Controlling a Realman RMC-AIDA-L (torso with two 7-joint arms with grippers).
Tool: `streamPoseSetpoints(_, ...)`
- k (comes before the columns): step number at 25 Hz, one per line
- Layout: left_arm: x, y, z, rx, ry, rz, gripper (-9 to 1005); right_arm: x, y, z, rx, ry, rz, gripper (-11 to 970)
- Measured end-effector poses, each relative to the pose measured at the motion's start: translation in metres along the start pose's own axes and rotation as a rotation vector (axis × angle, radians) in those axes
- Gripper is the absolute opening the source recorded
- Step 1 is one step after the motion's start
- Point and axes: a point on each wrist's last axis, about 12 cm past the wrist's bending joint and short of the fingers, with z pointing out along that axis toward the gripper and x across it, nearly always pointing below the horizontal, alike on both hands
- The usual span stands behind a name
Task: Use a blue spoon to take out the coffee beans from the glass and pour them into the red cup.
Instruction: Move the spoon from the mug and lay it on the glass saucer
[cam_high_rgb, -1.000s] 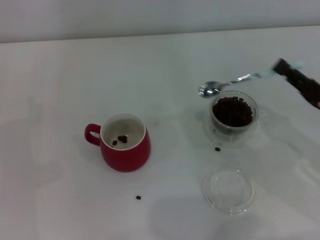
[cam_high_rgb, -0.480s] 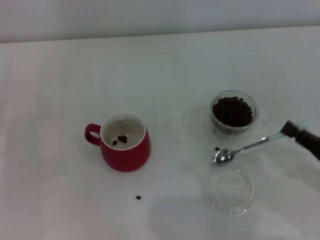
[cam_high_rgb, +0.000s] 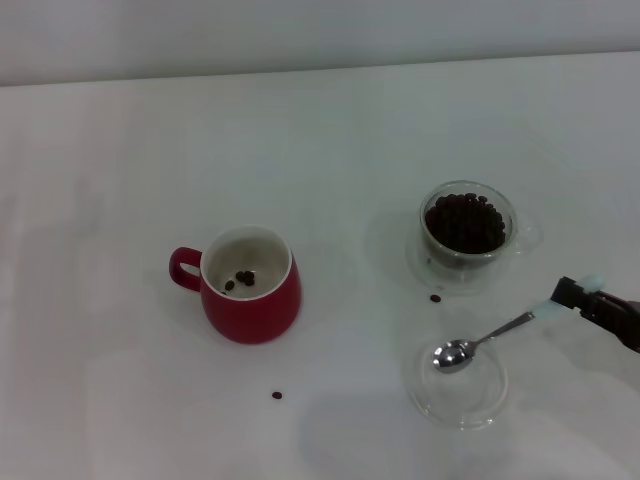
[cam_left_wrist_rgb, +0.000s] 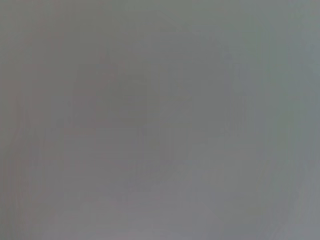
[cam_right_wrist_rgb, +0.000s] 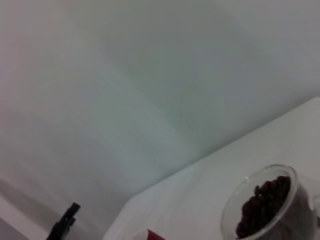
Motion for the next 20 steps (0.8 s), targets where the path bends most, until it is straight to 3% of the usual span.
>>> streamPoseSetpoints(20, 0.0018, -0.0008, -0.0025, 0.002, 0.005, -0.006, 775, 0.0094, -0.0054, 0.0016, 0.049, 0.080, 0.010, 233)
